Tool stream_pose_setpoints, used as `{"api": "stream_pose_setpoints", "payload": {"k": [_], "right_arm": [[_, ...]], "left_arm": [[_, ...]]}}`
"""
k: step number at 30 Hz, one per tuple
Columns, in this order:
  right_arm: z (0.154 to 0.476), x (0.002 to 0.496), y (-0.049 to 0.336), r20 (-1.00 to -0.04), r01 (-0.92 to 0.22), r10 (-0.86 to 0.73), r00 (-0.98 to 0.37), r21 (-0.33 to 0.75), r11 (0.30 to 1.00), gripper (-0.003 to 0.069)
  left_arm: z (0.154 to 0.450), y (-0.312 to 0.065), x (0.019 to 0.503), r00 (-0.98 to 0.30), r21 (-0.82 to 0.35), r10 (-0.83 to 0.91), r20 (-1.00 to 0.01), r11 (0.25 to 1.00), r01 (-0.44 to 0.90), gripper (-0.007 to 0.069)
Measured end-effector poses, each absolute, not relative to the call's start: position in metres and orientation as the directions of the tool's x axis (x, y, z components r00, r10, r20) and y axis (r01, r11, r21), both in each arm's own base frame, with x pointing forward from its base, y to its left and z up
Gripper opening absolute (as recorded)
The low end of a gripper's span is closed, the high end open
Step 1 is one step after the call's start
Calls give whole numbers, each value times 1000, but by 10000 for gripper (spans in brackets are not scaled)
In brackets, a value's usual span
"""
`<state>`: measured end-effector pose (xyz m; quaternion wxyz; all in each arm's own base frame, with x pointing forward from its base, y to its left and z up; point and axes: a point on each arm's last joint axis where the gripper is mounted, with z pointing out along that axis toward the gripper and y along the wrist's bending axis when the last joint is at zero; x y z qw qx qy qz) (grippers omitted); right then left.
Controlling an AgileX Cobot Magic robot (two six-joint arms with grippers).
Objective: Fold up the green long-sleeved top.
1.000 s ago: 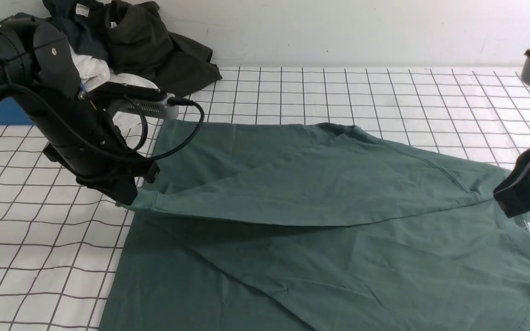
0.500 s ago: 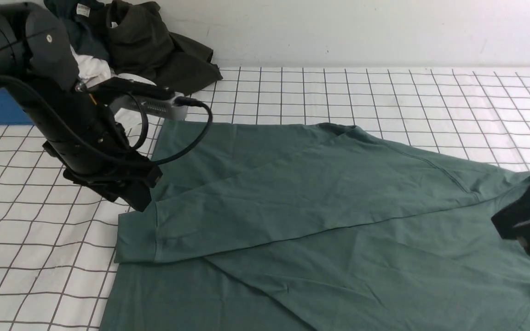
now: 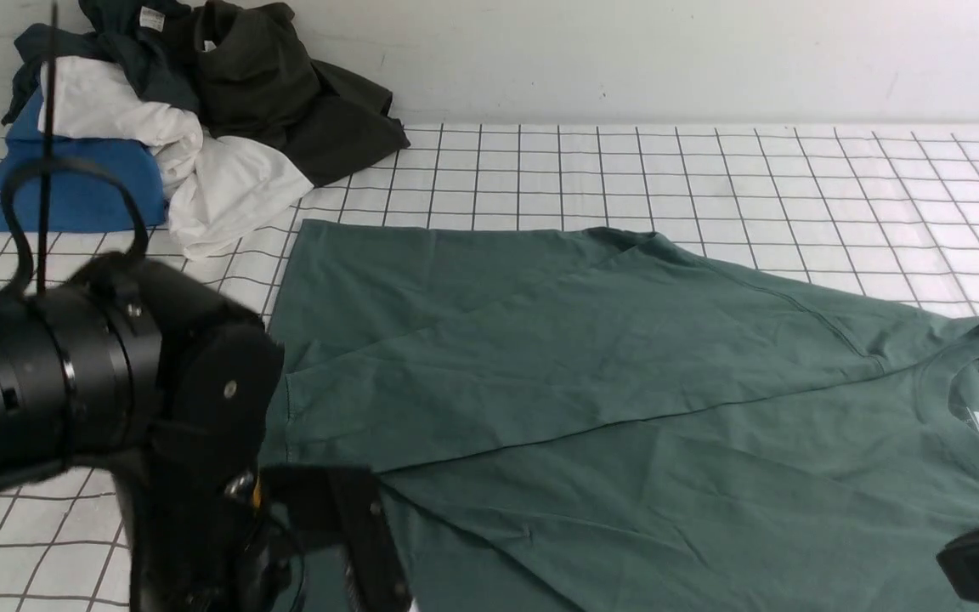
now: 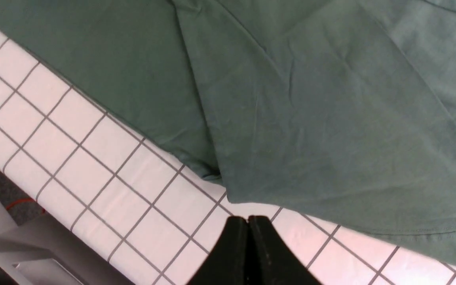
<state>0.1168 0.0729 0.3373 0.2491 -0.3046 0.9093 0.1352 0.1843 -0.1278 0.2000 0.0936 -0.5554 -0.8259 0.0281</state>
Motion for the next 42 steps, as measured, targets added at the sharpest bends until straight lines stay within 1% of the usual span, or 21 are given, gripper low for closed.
{"api": "stream_pose_setpoints", "payload": {"k": [1,2,3,4,5,8,9,12,15,17,22,25,28,30,31,32,33,34,36,37,42], "right_arm": [[337,117,73,-535,-622,-488,-690,93,777,-15],[336,116,73,-530,-628,-498,-686,87,773,-15],[336,116,73,-530,-629,-499,-686,86,773,-15],[335,116,74,-527,-635,-506,-682,85,767,-15],[335,116,74,-527,-636,-507,-682,85,767,-15],[335,116,74,-527,-637,-510,-680,81,766,-15],[335,116,74,-527,-637,-510,-680,81,766,-15],[335,116,74,-527,-637,-510,-680,81,766,-15],[335,116,74,-527,-637,-510,-680,81,766,-15],[335,116,74,-527,-638,-510,-679,80,766,-15],[335,116,74,-527,-638,-510,-679,80,766,-15],[335,116,74,-527,-638,-510,-679,80,766,-15],[335,116,74,-527,-638,-510,-679,80,766,-15],[335,116,74,-527,-638,-510,-679,80,766,-15],[335,116,74,-527,-638,-512,-679,77,766,-15],[335,116,74,-527,-638,-512,-678,76,767,-15],[334,116,73,-526,-637,-514,-678,71,767,-15],[334,116,73,-524,-637,-517,-676,63,768,-15],[334,117,72,-522,-636,-522,-674,52,770,-15],[334,117,71,-520,-635,-526,-673,42,771,-15],[333,119,68,-511,-636,-549,-662,-6,772,-13]], "left_arm": [[198,-127,183,-361,-153,924,125,378,913,308],[188,-123,178,-339,-158,931,135,358,920,314],[186,-122,176,-337,-157,932,131,355,921,317],[174,-118,172,-311,-144,943,123,327,934,342],[173,-117,171,-307,-146,943,128,324,935,342],[157,-112,167,-282,-94,955,96,291,952,404],[152,-110,167,-267,-61,960,85,273,960,426],[148,-106,169,-244,4,967,78,244,970,459],[148,-105,172,-248,41,966,77,246,968,468],[149,-104,174,-269,69,960,78,264,962,468],[147,-104,176,-287,88,955,79,280,956,465],[145,-104,177,-294,73,951,96,288,955,424],[143,-105,176,-303,50,946,114,300,953,324],[143,-105,176,-306,43,945,117,303,952,279],[144,-106,177,-310,36,943,121,308,951,176],[144,-106,177,-310,36,943,121,308,951,166],[145,-108,179,-308,35,943,129,306,951,92],[146,-109,182,-303,40,943,137,301,953,48],[150,-111,187,-301,44,941,155,298,954,16],[154,-112,190,-299,48,940,162,295,954,12],[184,-115,200,-357,77,917,178,348,934,6]]}}
